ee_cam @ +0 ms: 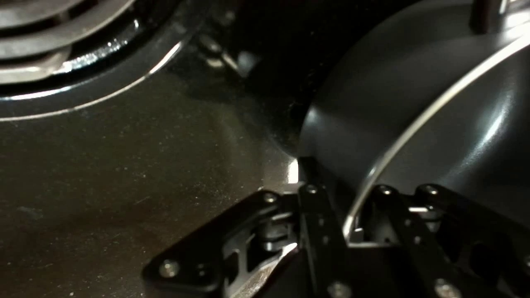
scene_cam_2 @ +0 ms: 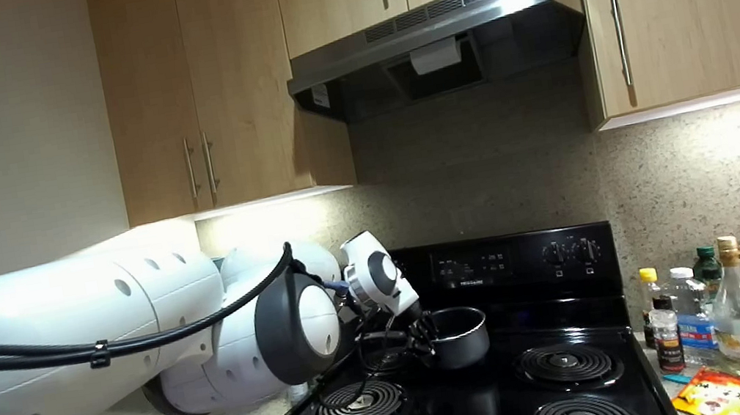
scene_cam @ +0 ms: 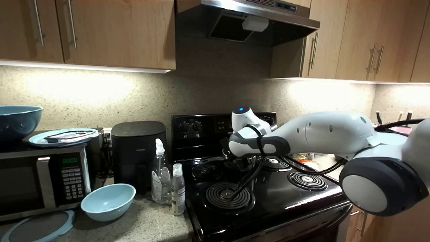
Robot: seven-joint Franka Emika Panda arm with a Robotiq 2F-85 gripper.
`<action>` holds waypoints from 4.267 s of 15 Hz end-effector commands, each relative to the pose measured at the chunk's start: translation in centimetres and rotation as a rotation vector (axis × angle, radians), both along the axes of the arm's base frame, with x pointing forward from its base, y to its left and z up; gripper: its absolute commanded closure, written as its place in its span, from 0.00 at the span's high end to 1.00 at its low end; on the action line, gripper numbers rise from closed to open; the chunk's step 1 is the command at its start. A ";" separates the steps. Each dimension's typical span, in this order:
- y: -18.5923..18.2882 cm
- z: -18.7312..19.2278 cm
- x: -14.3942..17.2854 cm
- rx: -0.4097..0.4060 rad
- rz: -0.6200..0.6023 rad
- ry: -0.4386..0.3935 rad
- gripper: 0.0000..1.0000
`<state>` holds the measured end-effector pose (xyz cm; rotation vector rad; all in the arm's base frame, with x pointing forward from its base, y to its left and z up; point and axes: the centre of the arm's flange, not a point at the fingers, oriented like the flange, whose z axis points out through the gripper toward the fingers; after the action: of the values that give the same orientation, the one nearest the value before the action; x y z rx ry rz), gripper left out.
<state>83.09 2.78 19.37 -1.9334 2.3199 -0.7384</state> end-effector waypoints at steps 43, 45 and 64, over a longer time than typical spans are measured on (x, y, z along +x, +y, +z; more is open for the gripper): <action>-12.7 1.8 -7.0 0.177 -0.377 -0.236 0.02; -13.5 1.8 -7.1 0.189 -0.391 -0.238 0.02; -19.6 0.4 -7.4 0.417 -0.349 -0.373 0.02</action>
<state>82.80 -15.09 17.98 -1.2549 2.3918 -0.5201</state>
